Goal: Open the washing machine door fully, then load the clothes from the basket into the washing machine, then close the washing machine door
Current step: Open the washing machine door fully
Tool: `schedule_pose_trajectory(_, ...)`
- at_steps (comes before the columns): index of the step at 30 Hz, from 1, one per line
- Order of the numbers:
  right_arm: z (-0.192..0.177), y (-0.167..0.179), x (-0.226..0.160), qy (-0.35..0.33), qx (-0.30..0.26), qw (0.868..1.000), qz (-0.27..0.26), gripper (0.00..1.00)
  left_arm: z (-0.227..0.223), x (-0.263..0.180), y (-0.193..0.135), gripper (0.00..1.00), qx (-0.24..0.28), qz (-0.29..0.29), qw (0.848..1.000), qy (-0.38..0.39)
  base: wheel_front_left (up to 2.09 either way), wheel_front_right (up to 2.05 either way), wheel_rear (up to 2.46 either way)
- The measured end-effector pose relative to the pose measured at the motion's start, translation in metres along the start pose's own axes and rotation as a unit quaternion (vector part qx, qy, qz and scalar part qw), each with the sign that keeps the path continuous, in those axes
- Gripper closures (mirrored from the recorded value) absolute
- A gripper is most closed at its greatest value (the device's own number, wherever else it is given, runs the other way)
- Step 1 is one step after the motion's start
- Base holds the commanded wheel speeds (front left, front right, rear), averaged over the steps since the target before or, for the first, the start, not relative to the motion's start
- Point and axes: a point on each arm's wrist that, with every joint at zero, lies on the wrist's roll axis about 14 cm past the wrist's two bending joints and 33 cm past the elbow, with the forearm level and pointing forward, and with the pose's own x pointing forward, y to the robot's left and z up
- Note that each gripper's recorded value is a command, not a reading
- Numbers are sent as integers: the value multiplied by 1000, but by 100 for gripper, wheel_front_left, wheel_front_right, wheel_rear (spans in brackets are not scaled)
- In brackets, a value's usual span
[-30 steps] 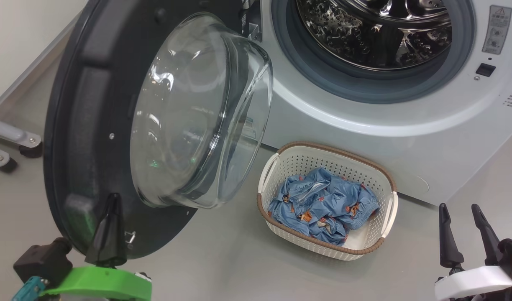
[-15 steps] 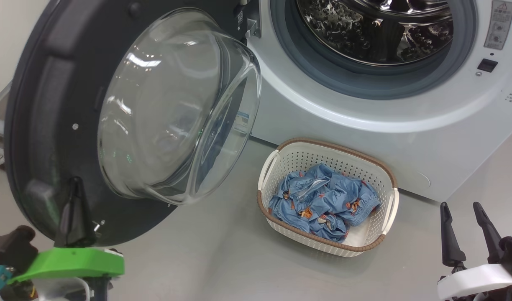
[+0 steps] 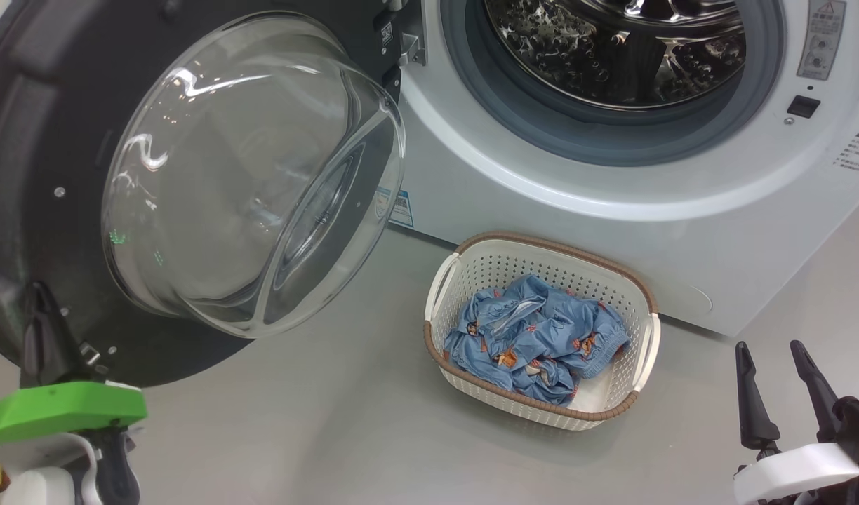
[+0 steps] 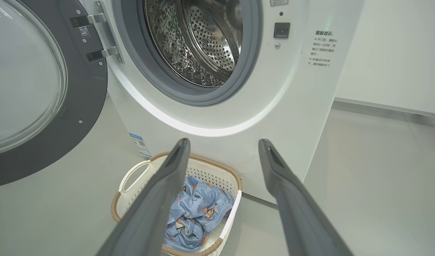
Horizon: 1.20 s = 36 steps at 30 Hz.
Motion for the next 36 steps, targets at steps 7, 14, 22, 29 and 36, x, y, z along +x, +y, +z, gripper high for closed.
schedule_pose_trajectory(7, 0, 0, -4, 1, -1, 1000, -1, 0, -2, 13, 10, 100, 6, 15, 1000, 0, 0, 0, 0)
schedule_pose_trajectory(14, 1, -4, -7, 0, 0, 1000, -8, 0, -12, 25, 13, 100, 21, 18, 999, 17, 0, 0, 0)
schedule_pose_trajectory(22, 0, -8, -10, 1, 1, 1000, -16, 0, -18, 39, 15, 100, 34, 22, 999, 29, 0, 0, 0)
schedule_pose_trajectory(29, 0, -11, -13, 0, 1, 1000, -22, 0, -22, 46, 17, 100, 37, 26, 998, 35, 0, 0, 0)
schedule_pose_trajectory(36, 0, -10, -15, 0, 5, 1000, -23, 0, -21, 47, 17, 100, 11, 31, 999, 26, 0, 0, 0)
